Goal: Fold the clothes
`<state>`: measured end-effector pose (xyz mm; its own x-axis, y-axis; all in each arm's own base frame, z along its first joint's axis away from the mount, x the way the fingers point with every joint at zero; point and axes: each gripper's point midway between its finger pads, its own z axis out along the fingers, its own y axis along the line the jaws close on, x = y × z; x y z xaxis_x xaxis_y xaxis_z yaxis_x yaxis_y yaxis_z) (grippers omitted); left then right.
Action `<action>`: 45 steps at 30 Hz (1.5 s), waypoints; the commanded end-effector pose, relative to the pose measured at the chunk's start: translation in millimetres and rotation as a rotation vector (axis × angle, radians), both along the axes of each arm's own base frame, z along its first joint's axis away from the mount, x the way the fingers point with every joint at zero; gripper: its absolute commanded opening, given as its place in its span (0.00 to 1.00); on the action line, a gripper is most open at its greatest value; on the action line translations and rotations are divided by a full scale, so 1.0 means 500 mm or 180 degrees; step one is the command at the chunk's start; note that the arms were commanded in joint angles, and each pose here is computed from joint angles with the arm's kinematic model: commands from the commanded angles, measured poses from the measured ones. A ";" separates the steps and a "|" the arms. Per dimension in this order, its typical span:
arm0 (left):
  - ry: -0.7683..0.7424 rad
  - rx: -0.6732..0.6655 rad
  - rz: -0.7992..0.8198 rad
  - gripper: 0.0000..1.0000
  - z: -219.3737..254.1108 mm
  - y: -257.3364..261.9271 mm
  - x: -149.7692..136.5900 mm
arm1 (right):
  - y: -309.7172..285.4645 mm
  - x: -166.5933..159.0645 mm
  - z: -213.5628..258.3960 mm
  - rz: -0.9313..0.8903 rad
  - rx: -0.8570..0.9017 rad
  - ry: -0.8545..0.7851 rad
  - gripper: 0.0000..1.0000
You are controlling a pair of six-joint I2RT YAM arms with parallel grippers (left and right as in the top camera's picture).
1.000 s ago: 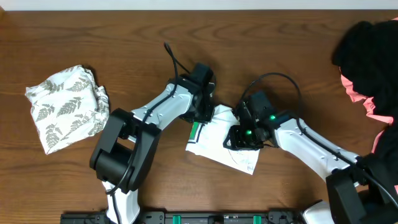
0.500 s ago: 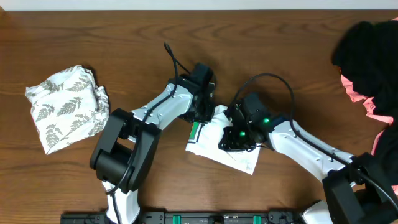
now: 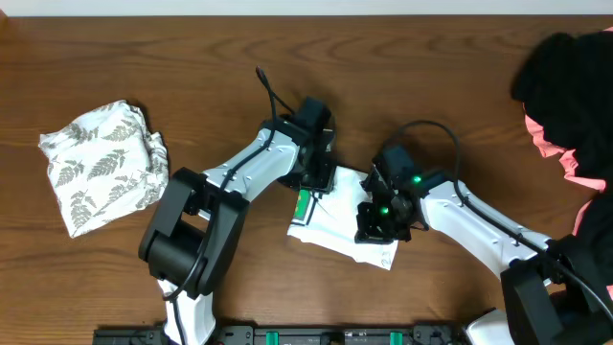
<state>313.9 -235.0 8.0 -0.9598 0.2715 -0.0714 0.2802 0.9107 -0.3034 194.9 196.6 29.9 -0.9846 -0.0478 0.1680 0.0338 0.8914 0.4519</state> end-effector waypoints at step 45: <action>-0.0796 0.0097 0.0134 0.94 0.146 0.045 0.043 | -0.107 -0.007 -0.038 0.0264 -0.0920 -0.0173 0.01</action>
